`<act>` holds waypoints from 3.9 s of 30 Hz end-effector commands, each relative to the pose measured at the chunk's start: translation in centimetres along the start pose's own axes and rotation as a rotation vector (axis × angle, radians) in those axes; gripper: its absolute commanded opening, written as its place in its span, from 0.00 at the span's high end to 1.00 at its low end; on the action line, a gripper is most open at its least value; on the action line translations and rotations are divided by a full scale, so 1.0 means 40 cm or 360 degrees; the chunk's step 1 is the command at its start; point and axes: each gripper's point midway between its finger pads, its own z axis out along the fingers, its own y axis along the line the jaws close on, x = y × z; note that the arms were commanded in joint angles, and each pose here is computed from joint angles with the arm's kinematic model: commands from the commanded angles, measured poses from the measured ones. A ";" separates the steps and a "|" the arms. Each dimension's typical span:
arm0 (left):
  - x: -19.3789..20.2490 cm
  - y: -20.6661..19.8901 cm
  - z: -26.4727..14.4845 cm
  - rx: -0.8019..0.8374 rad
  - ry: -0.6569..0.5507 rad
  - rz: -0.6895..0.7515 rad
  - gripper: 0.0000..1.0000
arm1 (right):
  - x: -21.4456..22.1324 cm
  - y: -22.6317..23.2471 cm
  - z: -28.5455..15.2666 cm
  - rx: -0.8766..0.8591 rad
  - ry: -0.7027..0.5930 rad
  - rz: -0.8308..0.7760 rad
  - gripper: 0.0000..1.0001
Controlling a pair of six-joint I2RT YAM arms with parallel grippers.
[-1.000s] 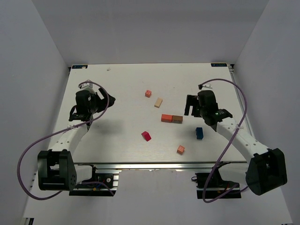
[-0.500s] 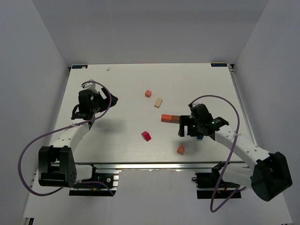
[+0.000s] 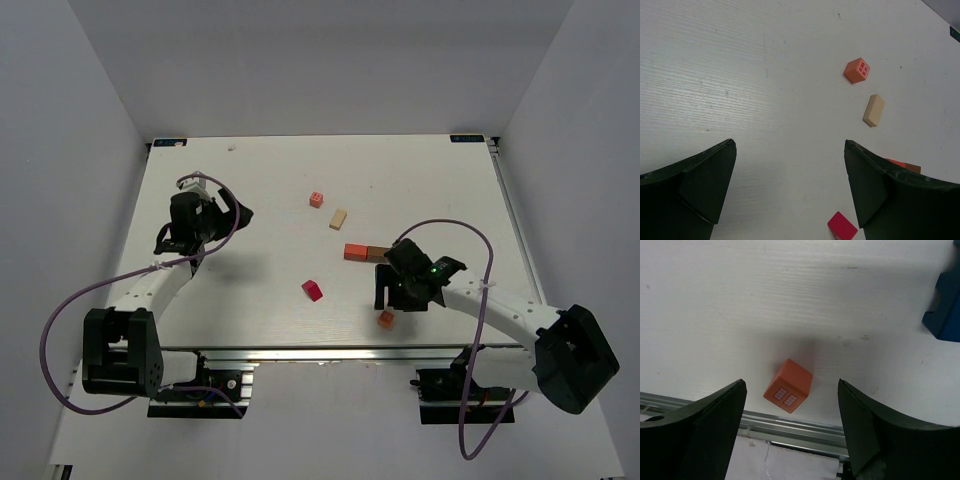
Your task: Build the wood block tower
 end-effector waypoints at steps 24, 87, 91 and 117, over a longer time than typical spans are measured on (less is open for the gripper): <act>-0.006 -0.015 -0.021 0.0030 -0.0048 0.0029 0.02 | 0.038 -0.018 0.056 0.0088 0.0060 0.0124 0.41; 0.406 -0.598 -0.189 0.1071 0.0695 0.0367 0.15 | -0.161 0.343 -0.215 -0.1290 -0.1442 -0.1335 0.74; 0.433 -0.606 -0.182 0.0989 0.0706 0.0405 0.19 | -0.170 0.334 -0.229 -0.1262 -0.1516 -0.1306 0.74; 0.402 -0.698 -0.199 0.1202 0.0523 0.0865 1.00 | -0.182 0.301 -0.211 -0.1110 -0.1222 -0.0966 0.11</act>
